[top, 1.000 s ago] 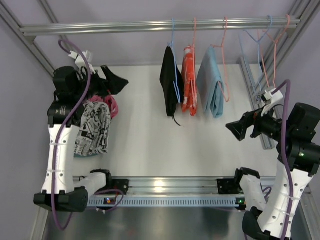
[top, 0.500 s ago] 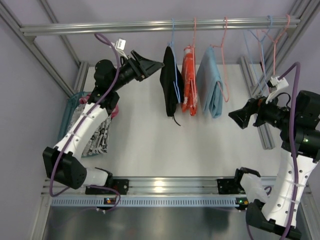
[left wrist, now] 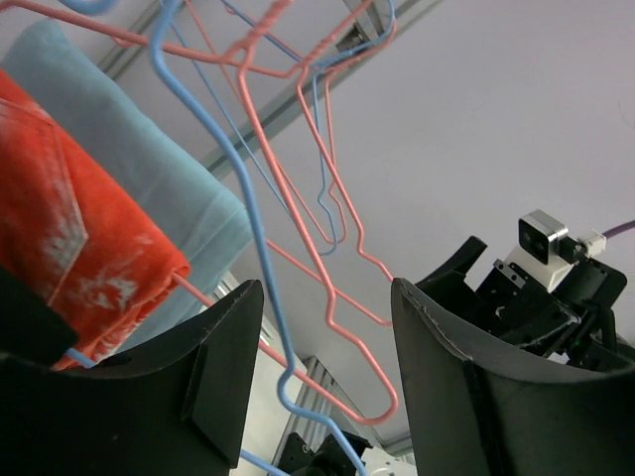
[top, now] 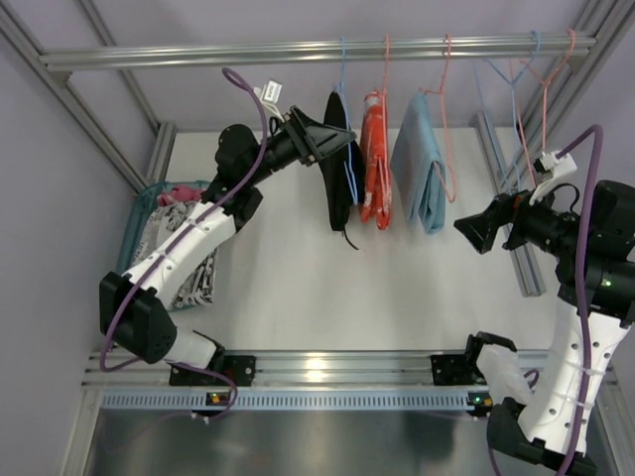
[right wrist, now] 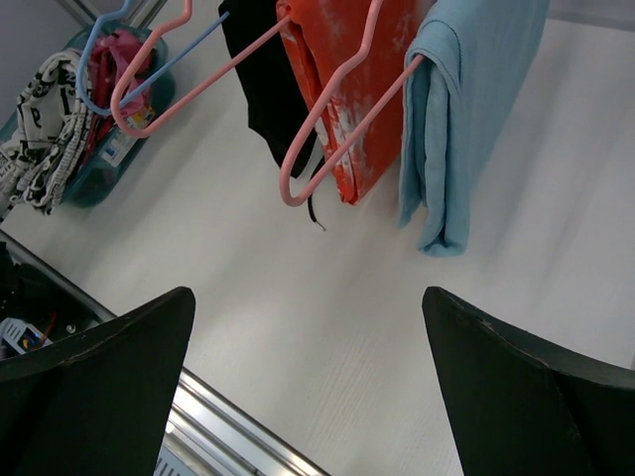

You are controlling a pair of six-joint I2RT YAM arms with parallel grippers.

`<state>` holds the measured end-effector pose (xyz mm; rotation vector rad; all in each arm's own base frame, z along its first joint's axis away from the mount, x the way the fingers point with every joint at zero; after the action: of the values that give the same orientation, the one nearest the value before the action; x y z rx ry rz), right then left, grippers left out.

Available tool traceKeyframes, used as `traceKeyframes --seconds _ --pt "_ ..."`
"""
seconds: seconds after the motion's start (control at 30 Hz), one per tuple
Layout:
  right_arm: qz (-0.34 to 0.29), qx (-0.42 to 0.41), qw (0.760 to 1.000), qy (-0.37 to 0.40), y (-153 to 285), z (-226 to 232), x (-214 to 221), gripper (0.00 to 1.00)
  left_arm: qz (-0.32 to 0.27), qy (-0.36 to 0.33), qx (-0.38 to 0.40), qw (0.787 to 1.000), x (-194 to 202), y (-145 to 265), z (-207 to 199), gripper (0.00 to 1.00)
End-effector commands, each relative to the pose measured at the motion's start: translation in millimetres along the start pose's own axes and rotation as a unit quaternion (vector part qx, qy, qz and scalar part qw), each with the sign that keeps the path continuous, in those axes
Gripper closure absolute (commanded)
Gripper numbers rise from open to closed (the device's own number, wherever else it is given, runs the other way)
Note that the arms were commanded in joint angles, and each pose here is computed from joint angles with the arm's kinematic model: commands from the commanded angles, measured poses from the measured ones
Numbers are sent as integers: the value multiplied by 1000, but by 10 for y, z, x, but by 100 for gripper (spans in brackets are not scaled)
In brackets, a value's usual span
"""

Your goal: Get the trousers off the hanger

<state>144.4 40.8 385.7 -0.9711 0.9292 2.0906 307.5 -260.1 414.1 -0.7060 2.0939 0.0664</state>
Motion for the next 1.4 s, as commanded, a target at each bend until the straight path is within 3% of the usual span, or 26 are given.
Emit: traceKeyframes --seconds 0.0,0.17,0.53,0.63,0.77,1.17,1.37 --pt "-25 0 1000 19 25 28 -71 1 -10 -12 32 999 47 -57 -122 40" --pt "-23 -2 1000 18 31 38 -47 0 1 -8 34 999 143 -100 -110 44" --pt "-21 -7 1000 14 16 37 -56 1 11 -20 60 998 149 -179 -169 66" --pt "-23 -7 1000 15 22 42 -50 1 3 -20 72 997 118 -224 -180 77" --pt "-28 -7 999 23 56 81 -70 1 -18 -29 81 996 -14 -292 -240 100" --pt "-36 -34 999 22 76 187 -150 1 -107 -128 122 978 -515 -148 -729 100" --pt "-42 -43 998 25 86 225 -170 1 -144 -140 114 973 -625 -51 -817 100"
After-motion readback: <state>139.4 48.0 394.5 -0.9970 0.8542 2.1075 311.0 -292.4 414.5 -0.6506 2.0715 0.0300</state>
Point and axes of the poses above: each gripper's point midway between its finger pads, its own y axis back along the fingers, its own z axis along the line the jaws close on, x = y × z, the point moved 6 cm from there along y, back along the fingers, and after that the axes turned 15 degrees about -y, right-handed, at the moved point
